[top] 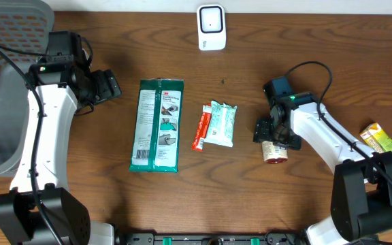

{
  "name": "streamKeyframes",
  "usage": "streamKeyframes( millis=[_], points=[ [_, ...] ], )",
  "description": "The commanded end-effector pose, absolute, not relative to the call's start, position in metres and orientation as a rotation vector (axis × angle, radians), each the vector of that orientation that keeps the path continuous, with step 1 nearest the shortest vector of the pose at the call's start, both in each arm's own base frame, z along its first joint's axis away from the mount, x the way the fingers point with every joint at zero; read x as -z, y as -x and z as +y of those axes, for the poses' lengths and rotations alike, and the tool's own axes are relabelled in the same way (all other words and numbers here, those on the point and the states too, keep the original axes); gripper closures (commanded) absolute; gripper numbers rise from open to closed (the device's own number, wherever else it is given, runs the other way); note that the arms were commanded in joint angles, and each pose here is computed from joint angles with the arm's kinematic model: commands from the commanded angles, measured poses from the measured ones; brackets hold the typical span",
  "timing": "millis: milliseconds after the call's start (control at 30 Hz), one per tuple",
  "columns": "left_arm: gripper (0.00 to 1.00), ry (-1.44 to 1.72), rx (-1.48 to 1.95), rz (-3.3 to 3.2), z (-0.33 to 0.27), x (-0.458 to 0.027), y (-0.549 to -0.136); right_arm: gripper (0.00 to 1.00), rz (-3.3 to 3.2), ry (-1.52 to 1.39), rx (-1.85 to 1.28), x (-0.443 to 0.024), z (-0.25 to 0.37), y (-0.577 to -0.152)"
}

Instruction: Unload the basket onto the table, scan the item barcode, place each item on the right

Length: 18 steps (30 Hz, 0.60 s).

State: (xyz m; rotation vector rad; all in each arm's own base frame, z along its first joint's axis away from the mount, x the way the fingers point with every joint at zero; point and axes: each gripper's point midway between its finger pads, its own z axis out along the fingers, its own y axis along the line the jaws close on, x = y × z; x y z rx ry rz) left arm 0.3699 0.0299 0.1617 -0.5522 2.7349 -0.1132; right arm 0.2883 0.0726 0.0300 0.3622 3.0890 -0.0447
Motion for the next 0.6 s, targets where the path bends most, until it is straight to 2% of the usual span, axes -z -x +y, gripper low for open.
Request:
streamKeyframes(
  millis=[0, 267, 567],
  points=[
    [0.08, 0.551, 0.112, 2.740, 0.031, -0.161, -0.370, 0.19, 3.078, -0.386, -0.029, -0.034, 0.082, -0.288],
    [0.07, 0.551, 0.112, 2.740, 0.031, -0.161, -0.370, 0.23, 3.040, -0.182, -0.036, -0.032, 0.085, -0.301],
    [0.08, 0.551, 0.112, 2.740, 0.031, -0.161, -0.370, 0.22, 2.990, 0.143, -0.045, -0.027, 0.097, -0.307]
  ],
)
